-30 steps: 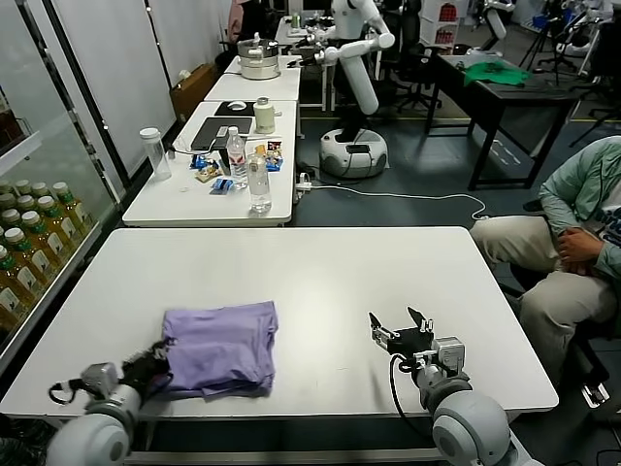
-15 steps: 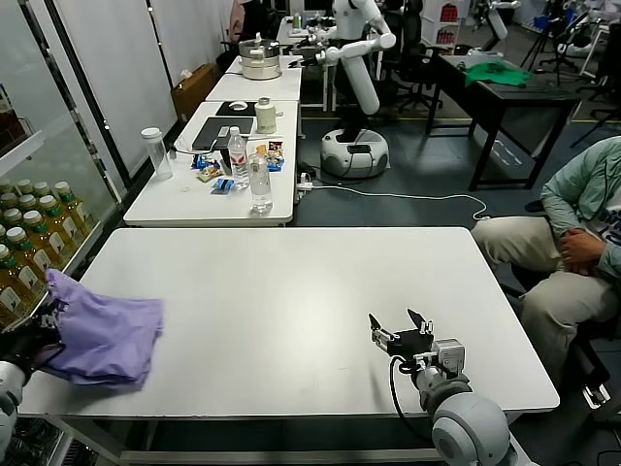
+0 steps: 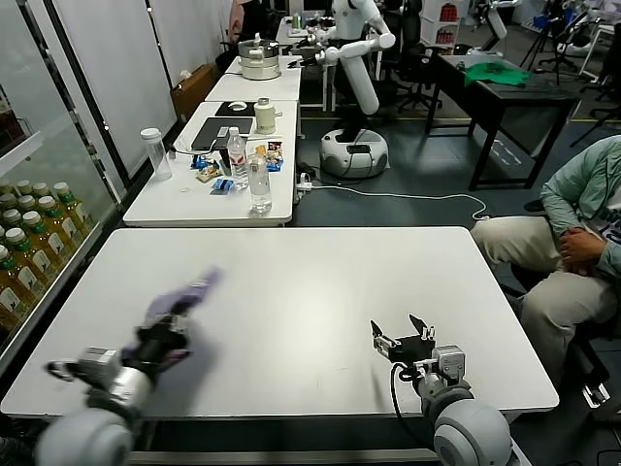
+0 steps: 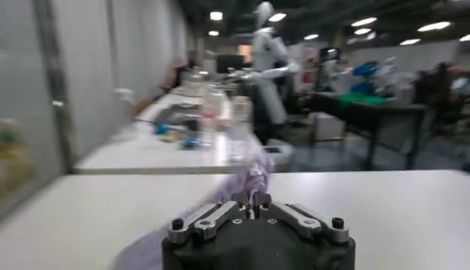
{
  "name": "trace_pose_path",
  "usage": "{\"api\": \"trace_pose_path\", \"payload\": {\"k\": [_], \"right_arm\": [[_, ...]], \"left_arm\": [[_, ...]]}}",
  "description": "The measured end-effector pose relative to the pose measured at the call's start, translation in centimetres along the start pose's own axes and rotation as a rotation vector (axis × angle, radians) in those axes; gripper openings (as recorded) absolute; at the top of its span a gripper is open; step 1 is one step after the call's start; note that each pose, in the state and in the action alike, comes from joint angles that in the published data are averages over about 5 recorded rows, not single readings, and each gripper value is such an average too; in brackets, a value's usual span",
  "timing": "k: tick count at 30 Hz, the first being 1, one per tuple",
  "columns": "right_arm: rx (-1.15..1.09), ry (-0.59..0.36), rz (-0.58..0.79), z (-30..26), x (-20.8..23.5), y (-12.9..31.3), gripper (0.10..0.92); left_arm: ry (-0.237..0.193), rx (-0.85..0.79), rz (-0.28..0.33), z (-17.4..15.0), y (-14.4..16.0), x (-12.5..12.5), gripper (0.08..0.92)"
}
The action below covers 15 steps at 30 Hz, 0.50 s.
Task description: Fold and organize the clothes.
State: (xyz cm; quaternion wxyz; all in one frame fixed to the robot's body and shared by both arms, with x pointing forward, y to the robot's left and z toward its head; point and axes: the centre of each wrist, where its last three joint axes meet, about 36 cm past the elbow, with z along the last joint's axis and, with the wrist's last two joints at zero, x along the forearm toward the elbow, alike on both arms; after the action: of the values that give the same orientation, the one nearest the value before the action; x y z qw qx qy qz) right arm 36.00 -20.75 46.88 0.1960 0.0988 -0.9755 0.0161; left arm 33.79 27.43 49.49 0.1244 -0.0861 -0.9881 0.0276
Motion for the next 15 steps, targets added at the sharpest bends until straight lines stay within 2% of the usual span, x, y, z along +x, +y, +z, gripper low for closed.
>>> {"api": "trace_pose_path", "payload": {"k": [4,8,11,15], "right_arm": [[0.006,-0.002,-0.001,-0.1,-0.1,-0.1,0.823],[0.005,0.0,-0.002,-0.1,-0.2,-0.2,0.823],[0.002,0.001,-0.006,0.0,-0.5,-0.1,0.823],[-0.001,0.001,-0.017,0.0,-0.9,0.3,0.823]], "left_arm": [[-0.037,0.035,0.06,0.7,-3.1,-1.2,0.35],[-0.106,0.026,0.075,-0.1,-4.1,-1.4,0.462],[-0.153,-0.01,0.043,-0.7,-3.1,-1.3,0.549],[-0.193,-0.073,-0.04,-1.2,-0.4,-1.1,0.67]]}}
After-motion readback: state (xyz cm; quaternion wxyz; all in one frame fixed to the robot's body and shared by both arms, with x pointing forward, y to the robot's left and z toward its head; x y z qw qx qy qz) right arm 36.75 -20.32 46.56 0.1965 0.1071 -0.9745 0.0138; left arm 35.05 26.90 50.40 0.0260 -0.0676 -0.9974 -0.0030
